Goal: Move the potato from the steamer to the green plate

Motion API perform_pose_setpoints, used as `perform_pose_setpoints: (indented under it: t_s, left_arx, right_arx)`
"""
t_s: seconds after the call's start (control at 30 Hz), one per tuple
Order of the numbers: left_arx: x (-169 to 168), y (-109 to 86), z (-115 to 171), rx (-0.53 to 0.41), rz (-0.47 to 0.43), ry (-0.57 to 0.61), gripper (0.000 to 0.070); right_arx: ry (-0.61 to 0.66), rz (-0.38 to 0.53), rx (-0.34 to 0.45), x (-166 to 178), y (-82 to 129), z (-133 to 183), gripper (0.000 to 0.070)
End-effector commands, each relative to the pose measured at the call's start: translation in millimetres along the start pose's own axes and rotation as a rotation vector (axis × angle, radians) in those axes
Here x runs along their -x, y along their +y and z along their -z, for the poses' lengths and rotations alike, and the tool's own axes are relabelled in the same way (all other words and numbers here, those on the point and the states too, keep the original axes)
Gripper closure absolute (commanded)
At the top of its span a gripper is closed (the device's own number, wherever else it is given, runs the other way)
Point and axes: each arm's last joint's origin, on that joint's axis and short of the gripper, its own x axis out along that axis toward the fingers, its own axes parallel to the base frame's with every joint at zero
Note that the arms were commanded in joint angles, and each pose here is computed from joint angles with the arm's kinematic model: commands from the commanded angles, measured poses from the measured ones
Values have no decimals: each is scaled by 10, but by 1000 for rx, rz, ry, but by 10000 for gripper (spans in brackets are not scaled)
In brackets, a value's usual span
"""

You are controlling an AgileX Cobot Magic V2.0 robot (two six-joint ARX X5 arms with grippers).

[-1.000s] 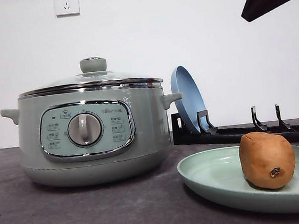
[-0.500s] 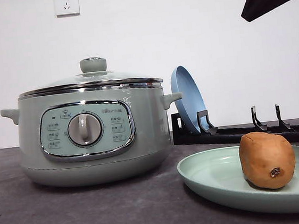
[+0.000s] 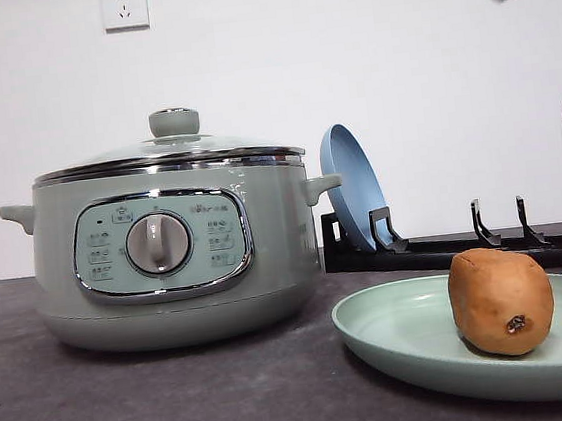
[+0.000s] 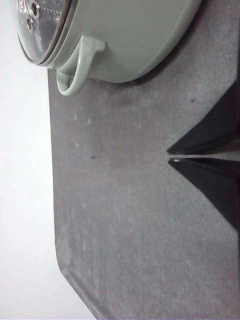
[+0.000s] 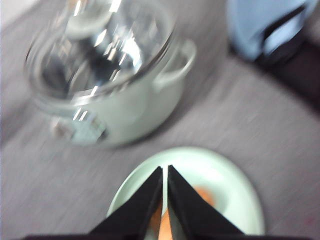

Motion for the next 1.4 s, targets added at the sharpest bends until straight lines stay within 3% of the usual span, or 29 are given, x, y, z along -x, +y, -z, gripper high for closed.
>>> perform_pose_setpoints:
  t_s: [0.0,0.33,0.6,0.9,1.1,1.37]
  left_arx:
    - [-19,-2,70,6,-2,24,699]
    - [-19,-2,70,6,-2,24,699]
    - [-19,-2,70,6,-2,24,699]
    - [-19,-2,70,6,-2,24,699]
    - [-19,-2,70,6,-2,24,699]
    - [-19,-2,70,6,-2,24,699]
  right_arx:
    - [-57,36,19,60,-56,29,700]
    - [-390,263,1,230,-373,689,700]
    - [-550,321,57,75,-514,1109,700]
    - [-551,325,75,-117,-611,1441,700]
    - [-518,340,111,-133,-618,1482,700]
    - [-366,343,51,-194,-647,1623,700]
